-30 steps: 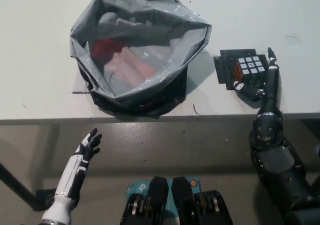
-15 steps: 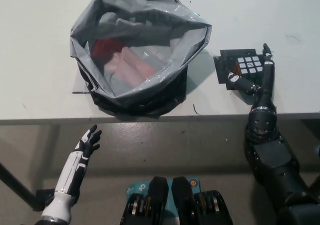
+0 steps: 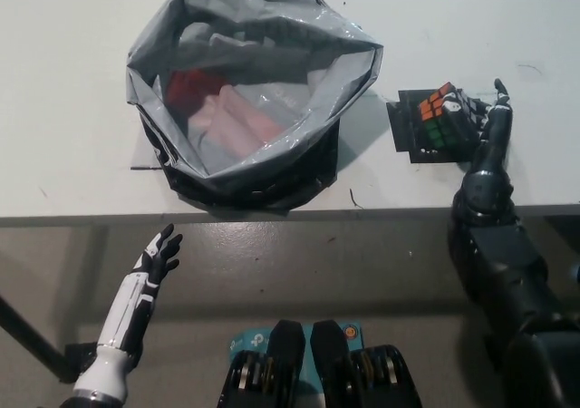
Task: Use the right hand to pick up a rubix's cube and place it into a plastic bag and lift the bag
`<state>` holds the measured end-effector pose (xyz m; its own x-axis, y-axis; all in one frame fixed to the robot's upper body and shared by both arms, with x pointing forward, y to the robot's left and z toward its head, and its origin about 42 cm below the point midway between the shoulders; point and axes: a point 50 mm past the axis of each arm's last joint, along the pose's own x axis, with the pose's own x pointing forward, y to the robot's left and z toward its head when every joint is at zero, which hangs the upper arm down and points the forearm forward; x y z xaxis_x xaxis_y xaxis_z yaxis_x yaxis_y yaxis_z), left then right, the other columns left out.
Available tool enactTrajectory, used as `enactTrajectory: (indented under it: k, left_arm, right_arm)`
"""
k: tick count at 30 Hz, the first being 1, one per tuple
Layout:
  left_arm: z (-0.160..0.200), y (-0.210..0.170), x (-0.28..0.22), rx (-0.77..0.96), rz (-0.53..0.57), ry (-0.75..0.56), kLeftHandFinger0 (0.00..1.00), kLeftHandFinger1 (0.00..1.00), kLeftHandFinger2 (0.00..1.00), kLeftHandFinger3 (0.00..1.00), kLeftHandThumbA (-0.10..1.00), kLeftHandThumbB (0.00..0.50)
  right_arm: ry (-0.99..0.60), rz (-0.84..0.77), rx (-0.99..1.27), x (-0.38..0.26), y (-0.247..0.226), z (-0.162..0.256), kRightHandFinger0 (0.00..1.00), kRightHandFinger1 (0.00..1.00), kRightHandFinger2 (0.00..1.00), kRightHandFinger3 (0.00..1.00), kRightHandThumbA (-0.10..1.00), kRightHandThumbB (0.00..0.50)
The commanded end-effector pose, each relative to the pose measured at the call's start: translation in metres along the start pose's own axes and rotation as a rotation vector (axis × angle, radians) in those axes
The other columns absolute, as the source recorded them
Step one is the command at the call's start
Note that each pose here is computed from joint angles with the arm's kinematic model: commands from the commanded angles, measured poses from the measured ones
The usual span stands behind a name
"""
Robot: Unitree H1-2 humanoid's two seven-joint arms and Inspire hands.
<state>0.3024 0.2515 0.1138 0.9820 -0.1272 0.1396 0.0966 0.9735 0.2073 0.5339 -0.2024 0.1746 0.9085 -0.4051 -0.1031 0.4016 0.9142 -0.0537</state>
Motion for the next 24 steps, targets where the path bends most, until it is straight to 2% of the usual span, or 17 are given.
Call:
enactTrajectory:
  k: [1, 2, 3, 4, 6, 9, 10, 12, 13, 15, 17, 19, 22, 24]
  left_arm:
    - [0.014, 0.01, 0.01, 0.022, -0.001, -0.082, 1.0, 1.0, 1.0, 1.0, 1.0, 0.233]
    - [0.014, 0.011, 0.011, 0.02, -0.002, -0.082, 1.0, 1.0, 1.0, 1.0, 1.0, 0.224]
    - [0.015, 0.011, 0.011, 0.019, -0.002, -0.083, 1.0, 1.0, 1.0, 1.0, 1.0, 0.221]
    - [0.016, 0.011, 0.012, 0.013, -0.001, -0.084, 1.0, 1.0, 1.0, 1.0, 1.0, 0.214]
    - [0.017, 0.012, 0.013, 0.015, -0.001, -0.085, 1.0, 1.0, 1.0, 1.0, 1.0, 0.213]
    - [0.017, 0.012, 0.013, 0.015, -0.001, -0.085, 1.0, 1.0, 1.0, 1.0, 1.0, 0.212]
    - [0.017, 0.012, 0.013, 0.018, 0.0, -0.087, 1.0, 1.0, 1.0, 1.0, 1.0, 0.2]
    - [0.017, 0.013, 0.013, 0.025, 0.001, -0.089, 1.0, 1.0, 1.0, 1.0, 1.0, 0.192]
    - [0.017, 0.013, 0.013, 0.026, 0.001, -0.09, 1.0, 1.0, 1.0, 1.0, 1.0, 0.192]
    - [0.018, 0.013, 0.013, 0.015, 0.003, -0.084, 1.0, 1.0, 1.0, 1.0, 1.0, 0.199]
    - [0.017, 0.013, 0.012, 0.015, 0.006, -0.084, 1.0, 1.0, 1.0, 1.0, 1.0, 0.195]
    - [0.017, 0.014, 0.011, 0.02, 0.008, -0.087, 1.0, 1.0, 1.0, 1.0, 1.0, 0.181]
    - [0.017, 0.014, 0.011, 0.02, 0.011, -0.081, 1.0, 1.0, 1.0, 1.0, 1.0, 0.172]
    - [0.017, 0.014, 0.011, 0.022, 0.012, -0.079, 1.0, 1.0, 1.0, 1.0, 1.0, 0.164]
  right_arm:
    - [0.076, 0.0, -0.016, 0.005, -0.003, -0.004, 0.01, 0.03, 0.12, 0.16, -0.1, 0.246]
    - [0.084, -0.004, 0.011, 0.004, -0.004, -0.007, 0.0, 0.01, 0.14, 0.15, -0.1, 0.236]
    - [0.087, -0.005, 0.023, 0.004, -0.004, -0.008, 0.0, 0.02, 0.22, 0.23, -0.1, 0.228]
    - [0.068, -0.003, -0.007, 0.004, -0.005, -0.009, 0.0, 0.03, 0.36, 0.36, -0.1, 0.218]
    - [0.052, -0.003, -0.019, 0.003, -0.005, -0.01, 0.0, 0.1, 0.51, 0.5, -0.1, 0.227]
    - [0.044, 0.003, 0.008, 0.003, -0.005, -0.011, 0.0, 0.07, 0.54, 0.56, -0.1, 0.214]
    - [0.041, 0.005, 0.048, 0.003, -0.006, -0.011, 0.0, 0.11, 0.61, 0.62, -0.1, 0.21]
    - [0.035, 0.003, 0.059, 0.004, -0.005, -0.01, 0.0, 0.18, 0.68, 0.65, -0.1, 0.188]
    - [0.033, 0.003, 0.062, 0.004, -0.005, -0.009, 0.0, 0.18, 0.68, 0.65, -0.1, 0.188]
    - [0.047, -0.012, 0.117, 0.004, -0.003, -0.006, 0.0, 0.27, 0.77, 0.71, -0.1, 0.164]
    - [0.044, -0.016, 0.17, 0.004, -0.002, -0.003, 0.0, 0.29, 0.77, 0.7, -0.1, 0.159]
    - [0.052, -0.015, 0.259, 0.006, -0.001, 0.003, 0.0, 0.38, 0.83, 0.77, -0.1, 0.147]
    - [0.041, -0.001, 0.374, 0.009, 0.002, 0.016, 0.0, 0.36, 0.82, 0.78, -0.1, 0.147]
    - [0.019, 0.016, 0.446, 0.01, 0.003, 0.027, 0.0, 0.37, 0.86, 0.8, -0.1, 0.147]
